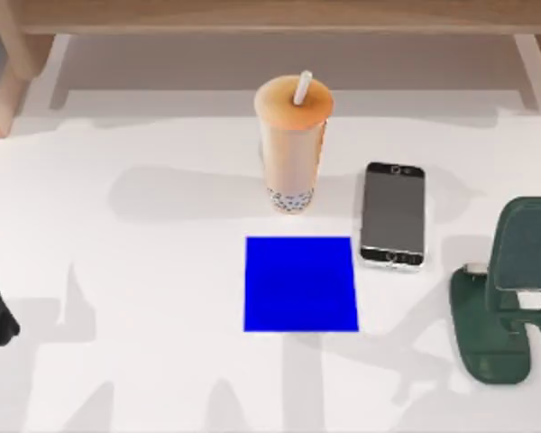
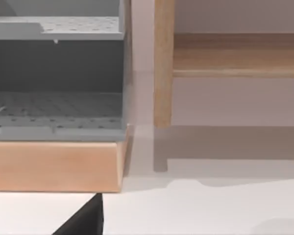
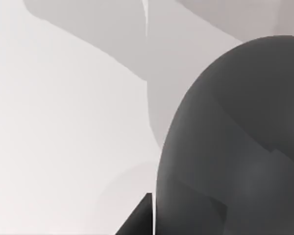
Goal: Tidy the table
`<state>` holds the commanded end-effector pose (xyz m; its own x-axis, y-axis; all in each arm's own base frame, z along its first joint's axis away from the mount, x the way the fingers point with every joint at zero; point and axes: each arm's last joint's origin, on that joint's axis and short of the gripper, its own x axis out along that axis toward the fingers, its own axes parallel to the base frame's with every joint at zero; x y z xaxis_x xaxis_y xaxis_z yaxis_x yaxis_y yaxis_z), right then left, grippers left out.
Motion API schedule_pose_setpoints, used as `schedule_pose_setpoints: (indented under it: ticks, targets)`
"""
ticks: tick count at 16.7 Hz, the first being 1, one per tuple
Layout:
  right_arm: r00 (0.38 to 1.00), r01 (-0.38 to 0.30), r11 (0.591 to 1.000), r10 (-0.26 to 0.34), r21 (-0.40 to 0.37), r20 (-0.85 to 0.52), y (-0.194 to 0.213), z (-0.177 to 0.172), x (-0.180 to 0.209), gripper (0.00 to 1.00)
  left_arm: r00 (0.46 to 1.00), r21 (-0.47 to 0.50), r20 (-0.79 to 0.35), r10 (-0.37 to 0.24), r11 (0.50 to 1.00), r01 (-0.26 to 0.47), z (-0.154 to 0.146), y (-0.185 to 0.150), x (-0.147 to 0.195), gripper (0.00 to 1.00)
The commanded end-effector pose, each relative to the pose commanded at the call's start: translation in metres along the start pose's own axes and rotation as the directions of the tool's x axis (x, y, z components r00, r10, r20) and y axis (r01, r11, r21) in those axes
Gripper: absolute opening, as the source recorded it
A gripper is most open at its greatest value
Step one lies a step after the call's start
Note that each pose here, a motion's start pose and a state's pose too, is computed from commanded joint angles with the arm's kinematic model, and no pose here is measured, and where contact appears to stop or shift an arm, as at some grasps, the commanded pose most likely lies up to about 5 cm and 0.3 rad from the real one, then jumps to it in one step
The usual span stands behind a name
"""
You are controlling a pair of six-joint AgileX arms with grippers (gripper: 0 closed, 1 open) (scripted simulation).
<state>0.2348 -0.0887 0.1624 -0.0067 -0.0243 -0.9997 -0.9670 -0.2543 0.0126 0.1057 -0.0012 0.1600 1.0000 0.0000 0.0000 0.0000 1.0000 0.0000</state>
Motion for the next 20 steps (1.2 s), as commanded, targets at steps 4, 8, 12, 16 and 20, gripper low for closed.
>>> schedule_pose_setpoints:
  ticks: [4, 8, 12, 16, 20]
  targets:
    - [1.000, -0.004, 1.000, 0.004, 0.002, 0.003, 0.004, 0.002, -0.041, 0.00, 1.000, 0.000, 0.000, 0.000, 1.000, 0.000, 0.000, 0.000, 0.000, 1.00]
    - [1.000, 0.013, 1.000, -0.013, 0.005, -0.009, 0.005, 0.002, -0.052, 0.00, 1.000, 0.000, 0.000, 0.000, 1.000, 0.000, 0.000, 0.000, 0.000, 1.00]
    - [1.000, 0.020, 0.999, -0.021, -0.033, -0.020, -0.005, 0.005, -0.056, 0.00, 1.000, 0.000, 0.000, 0.000, 1.000, 0.000, 0.000, 0.000, 0.000, 1.00]
    - [0.989, 0.094, 0.973, -0.116, -0.212, -0.092, -0.047, 0.023, -0.088, 0.00, 1.000, 0.000, 0.000, 0.000, 1.000, 0.000, 0.000, 0.000, 0.000, 1.00]
    - [0.954, 0.188, 0.886, -0.267, -0.423, -0.135, -0.096, 0.062, -0.135, 0.00, 1.000, 0.000, 0.000, 0.000, 1.000, 0.000, 0.000, 0.000, 0.000, 1.00]
